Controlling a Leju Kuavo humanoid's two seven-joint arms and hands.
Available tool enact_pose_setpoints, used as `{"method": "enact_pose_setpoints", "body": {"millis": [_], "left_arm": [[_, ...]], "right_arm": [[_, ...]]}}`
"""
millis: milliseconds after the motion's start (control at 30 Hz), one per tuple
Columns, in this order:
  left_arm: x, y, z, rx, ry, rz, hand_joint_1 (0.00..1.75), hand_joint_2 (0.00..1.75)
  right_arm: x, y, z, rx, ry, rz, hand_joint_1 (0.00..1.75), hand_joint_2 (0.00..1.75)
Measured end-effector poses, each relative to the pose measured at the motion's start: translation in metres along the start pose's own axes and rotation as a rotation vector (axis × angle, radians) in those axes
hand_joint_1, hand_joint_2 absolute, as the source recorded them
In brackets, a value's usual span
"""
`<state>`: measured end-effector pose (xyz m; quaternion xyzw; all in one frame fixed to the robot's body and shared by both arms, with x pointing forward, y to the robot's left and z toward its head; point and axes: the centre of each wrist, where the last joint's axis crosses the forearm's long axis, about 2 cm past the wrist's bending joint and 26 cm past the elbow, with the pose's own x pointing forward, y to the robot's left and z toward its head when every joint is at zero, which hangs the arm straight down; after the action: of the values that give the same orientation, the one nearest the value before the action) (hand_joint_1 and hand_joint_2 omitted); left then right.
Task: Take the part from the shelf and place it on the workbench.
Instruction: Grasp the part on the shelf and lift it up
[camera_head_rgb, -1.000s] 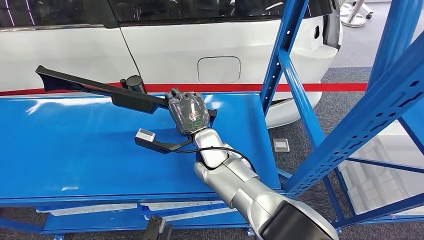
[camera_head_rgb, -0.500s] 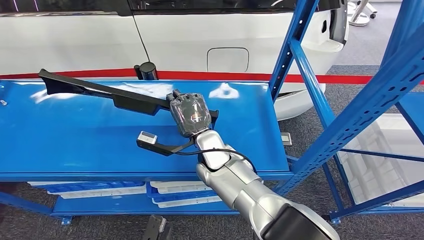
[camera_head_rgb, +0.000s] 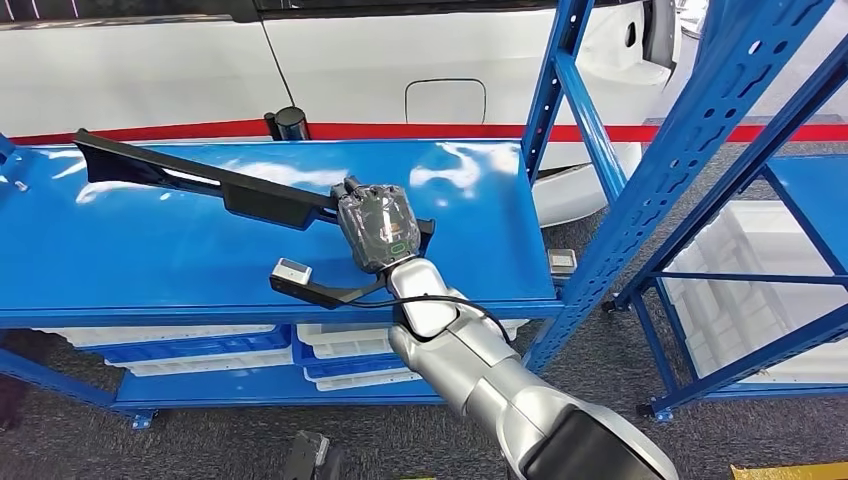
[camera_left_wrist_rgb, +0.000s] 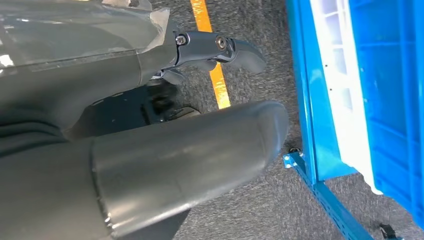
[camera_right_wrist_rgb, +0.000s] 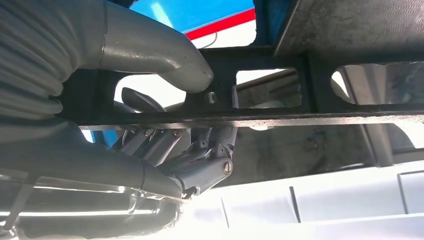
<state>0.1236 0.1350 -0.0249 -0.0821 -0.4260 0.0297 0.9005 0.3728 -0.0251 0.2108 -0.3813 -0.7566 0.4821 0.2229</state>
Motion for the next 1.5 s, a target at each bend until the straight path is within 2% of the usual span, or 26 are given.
{"method": "enact_pose_setpoints", "body": {"millis": [967, 1500], "left_arm": [[-0.003, 0.005, 0.0, -0.006, -0.002, 0.032, 0.0, 0.0], [-0.004, 0.004, 0.001, -0.006, -0.002, 0.031, 0.0, 0.0]], "right_arm": [[0.0, -0.008, -0.007, -0.032, 0.001, -0.034, 1.75, 1.75], [-0.011, -0.009, -0.008, -0.041, 0.019, -0.031, 1.75, 1.75]]}}
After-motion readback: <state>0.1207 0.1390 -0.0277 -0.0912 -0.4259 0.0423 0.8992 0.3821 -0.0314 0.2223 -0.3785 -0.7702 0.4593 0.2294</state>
